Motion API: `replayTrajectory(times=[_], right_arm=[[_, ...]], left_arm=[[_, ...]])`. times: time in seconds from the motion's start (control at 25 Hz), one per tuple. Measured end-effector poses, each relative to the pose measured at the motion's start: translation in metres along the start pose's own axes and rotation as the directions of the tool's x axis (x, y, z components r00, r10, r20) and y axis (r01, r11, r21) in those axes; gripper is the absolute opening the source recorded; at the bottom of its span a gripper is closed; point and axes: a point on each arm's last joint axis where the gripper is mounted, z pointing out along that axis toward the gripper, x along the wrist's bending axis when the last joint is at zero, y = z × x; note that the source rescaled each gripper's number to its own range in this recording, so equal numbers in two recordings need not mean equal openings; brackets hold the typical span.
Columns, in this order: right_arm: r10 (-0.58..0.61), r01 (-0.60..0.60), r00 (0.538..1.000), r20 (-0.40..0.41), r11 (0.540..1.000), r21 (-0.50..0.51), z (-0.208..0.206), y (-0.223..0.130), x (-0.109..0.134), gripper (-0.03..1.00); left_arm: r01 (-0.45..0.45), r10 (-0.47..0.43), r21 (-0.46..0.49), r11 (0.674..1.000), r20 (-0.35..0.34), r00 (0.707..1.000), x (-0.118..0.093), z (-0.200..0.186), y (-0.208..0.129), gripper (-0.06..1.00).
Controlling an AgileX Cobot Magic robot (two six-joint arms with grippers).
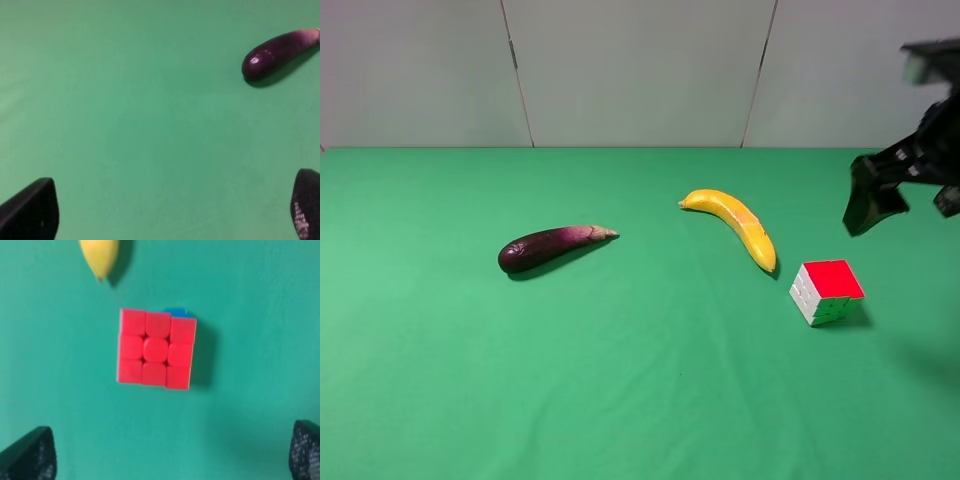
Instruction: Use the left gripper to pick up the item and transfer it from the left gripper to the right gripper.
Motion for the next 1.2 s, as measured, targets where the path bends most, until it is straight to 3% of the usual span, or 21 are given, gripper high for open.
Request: replayTrajectory(times=[0.2,0.52,0.76,1.08,1.2], right_arm=[[0.024,-0.032,0.998,-0.053,0.987,-0.16,-0.045,-0.026,0.004,1.0],[0.028,-0.053,0.996,-0.079,0.945,-0.324,-0.07,-0.112,0.006,1.0],[0.018,-0.057,0.997,-0.081,0.858,-0.511,-0.081,-0.173,0.007,1.0],[0.005,-0.061,0.997,-0.08,0.694,-0.717,-0.081,-0.229,0.008,1.0],[0.0,-0.055,0.997,-0.075,0.677,-0.734,-0.075,-0.236,0.008,1.0]], left_arm=[[0.0,0.0,0.0,1.0,0.0,1.0,0.0,0.0,0.0,0.8],[0.0,0.0,0.0,1.0,0.0,1.0,0.0,0.0,0.0,0.8],[0.0,0.0,0.0,1.0,0.0,1.0,0.0,0.0,0.0,0.8],[0.0,0.0,0.0,1.0,0.0,1.0,0.0,0.0,0.0,0.8],[0.0,0.0,0.0,1.0,0.0,1.0,0.0,0.0,0.0,0.8]])
